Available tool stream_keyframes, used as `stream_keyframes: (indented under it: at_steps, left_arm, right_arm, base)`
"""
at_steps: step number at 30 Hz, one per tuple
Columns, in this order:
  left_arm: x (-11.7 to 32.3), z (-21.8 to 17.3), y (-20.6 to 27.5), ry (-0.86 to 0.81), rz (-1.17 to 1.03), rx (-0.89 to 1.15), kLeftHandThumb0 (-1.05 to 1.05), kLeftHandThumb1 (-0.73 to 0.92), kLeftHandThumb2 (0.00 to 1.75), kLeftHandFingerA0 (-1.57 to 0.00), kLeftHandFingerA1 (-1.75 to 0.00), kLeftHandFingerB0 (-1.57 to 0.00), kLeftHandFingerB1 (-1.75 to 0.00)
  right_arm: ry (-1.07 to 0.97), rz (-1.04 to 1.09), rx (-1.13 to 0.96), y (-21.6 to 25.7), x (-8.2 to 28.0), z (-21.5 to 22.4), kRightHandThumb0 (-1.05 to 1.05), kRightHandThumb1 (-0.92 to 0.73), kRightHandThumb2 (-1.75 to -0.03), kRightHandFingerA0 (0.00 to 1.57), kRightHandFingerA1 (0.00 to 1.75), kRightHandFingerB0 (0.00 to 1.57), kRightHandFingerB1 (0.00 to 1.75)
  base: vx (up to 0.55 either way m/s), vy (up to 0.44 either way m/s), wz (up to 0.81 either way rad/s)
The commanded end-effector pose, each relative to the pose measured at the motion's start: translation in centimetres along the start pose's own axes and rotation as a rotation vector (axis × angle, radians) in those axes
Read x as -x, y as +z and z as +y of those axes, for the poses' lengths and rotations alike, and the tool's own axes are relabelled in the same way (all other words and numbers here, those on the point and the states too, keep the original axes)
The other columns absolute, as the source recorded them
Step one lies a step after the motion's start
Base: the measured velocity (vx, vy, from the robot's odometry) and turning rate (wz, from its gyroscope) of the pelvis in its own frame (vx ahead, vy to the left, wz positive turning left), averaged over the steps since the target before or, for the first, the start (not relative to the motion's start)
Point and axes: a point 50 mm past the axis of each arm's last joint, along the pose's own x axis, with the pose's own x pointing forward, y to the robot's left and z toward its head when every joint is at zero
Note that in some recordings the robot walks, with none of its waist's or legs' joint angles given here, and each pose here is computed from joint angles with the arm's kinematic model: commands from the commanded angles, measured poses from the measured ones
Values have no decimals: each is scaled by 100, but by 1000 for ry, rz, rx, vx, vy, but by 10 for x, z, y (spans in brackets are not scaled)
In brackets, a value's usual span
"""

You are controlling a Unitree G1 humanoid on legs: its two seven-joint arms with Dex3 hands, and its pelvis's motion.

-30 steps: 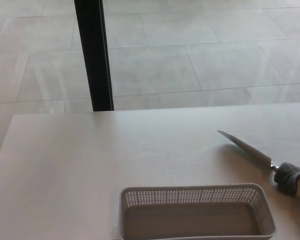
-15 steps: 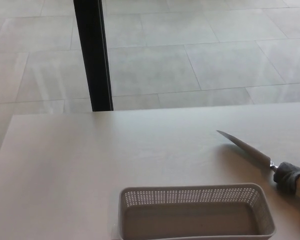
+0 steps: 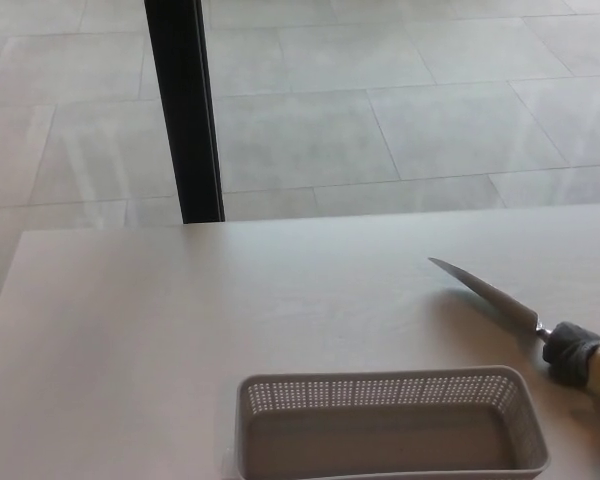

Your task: A garden tool is kept on the righthand side and a container is kept on the lefthand side on a desk infront of the robot. the robot uses its right hand to pick up the garden tool and makes a scooping motion inside the container

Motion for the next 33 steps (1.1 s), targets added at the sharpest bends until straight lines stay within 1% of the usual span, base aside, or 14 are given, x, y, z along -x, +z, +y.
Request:
stream_keyframes:
  at_steps: [1, 9, 10, 11, 13, 14, 15, 16, 18, 19, 20, 24, 28, 33]
  left_arm:
    - [1, 8, 1, 10, 1, 15, -43, 67, 60, -59, -72, -42, -55]
    - [1, 5, -1, 0, 0, -15, -45, 70, 60, -57, -68, -44, -53]
    - [1, 6, -1, 8, 3, -2, -45, 69, 60, -60, -70, -45, -54]
    - [1, 6, -2, -2, -5, 12, -44, 68, 60, -58, -71, -44, -53]
    - [1, 6, 0, -3, -6, 9, -41, 70, 60, -56, -70, -42, -54]
    - [1, 6, 1, -1, -7, -1, -41, 71, 61, -55, -69, -39, -52]
    - [1, 6, 1, 9, -3, 1, -40, 68, 60, -58, -69, -42, -52]
    - [1, 7, 1, 3, -8, 10, -40, 68, 60, -57, -69, -41, -51]
    - [2, 7, 2, -1, -18, 12, -40, 70, 61, -65, -75, -42, -51]
    - [2, 8, 2, -1, -22, 9, -40, 70, 61, -65, -75, -42, -51]
    - [2, 7, 2, 4, -21, 10, -41, 69, 60, -68, -72, -46, -53]
    - [1, 5, 3, 1, -20, -18, -41, 72, 61, -65, -70, -47, -53]
    - [1, 6, 3, 12, -32, 15, -40, 71, 60, -64, -71, -45, -53]
    - [1, 6, 4, 12, -30, 26, -40, 71, 60, -64, -71, -49, -55]
  right_arm:
    - [-18, 10, 114, 9, -2, 7, -101, -63, -97, 0, 6, 10, 8]
    - [-98, -25, 273, 28, -7, 16, -90, -54, -88, 0, 11, 10, 23]
    - [-117, -21, 298, 27, -8, 19, -74, -46, -85, 0, 25, 8, 34]
    - [-125, -9, 318, 26, -9, 21, -61, -58, -60, 1, 37, 12, 27]
    - [-138, 5, 346, 24, -9, 24, -57, -58, -58, 6, 47, 14, 29]
    - [-147, 14, 376, 22, -10, 26, -54, -58, -58, 13, 50, 15, 29]
    - [-147, 31, 439, 15, -11, 31, -49, -58, -57, 38, 96, 17, 29]
    - [-136, 39, 431, 13, -11, 32, -45, -59, -58, 57, 83, 17, 28]
    - [-145, 22, 479, 6, -12, 41, -35, -65, -59, 93, 115, 37, 34]
    - [-149, 18, 500, 4, -13, 43, -35, -65, -59, 93, 115, 37, 34]
    - [-152, 11, 512, 2, -13, 46, -24, -70, -64, 86, 144, 51, 39]
    - [-164, -17, 568, -5, -10, 57, -28, -70, -61, 84, 157, 88, 55]
    - [-188, -27, 590, -11, -9, 65, -35, -74, -67, 81, 162, 81, 73]
    - [-210, -25, 576, -18, -8, 71, -34, -72, -67, 83, 159, 81, 65]
  base:
    - [0, 0, 0]
    - [0, 0, 0]
    - [0, 0, 0]
    - [0, 0, 0]
    - [0, 0, 0]
    - [0, 0, 0]
    - [0, 0, 0]
    - [0, 0, 0]
    - [0, 0, 0]
    - [0, 0, 0]
    - [0, 0, 0]
    - [0, 0, 0]
    - [0, 0, 0]
    - [0, 0, 0]
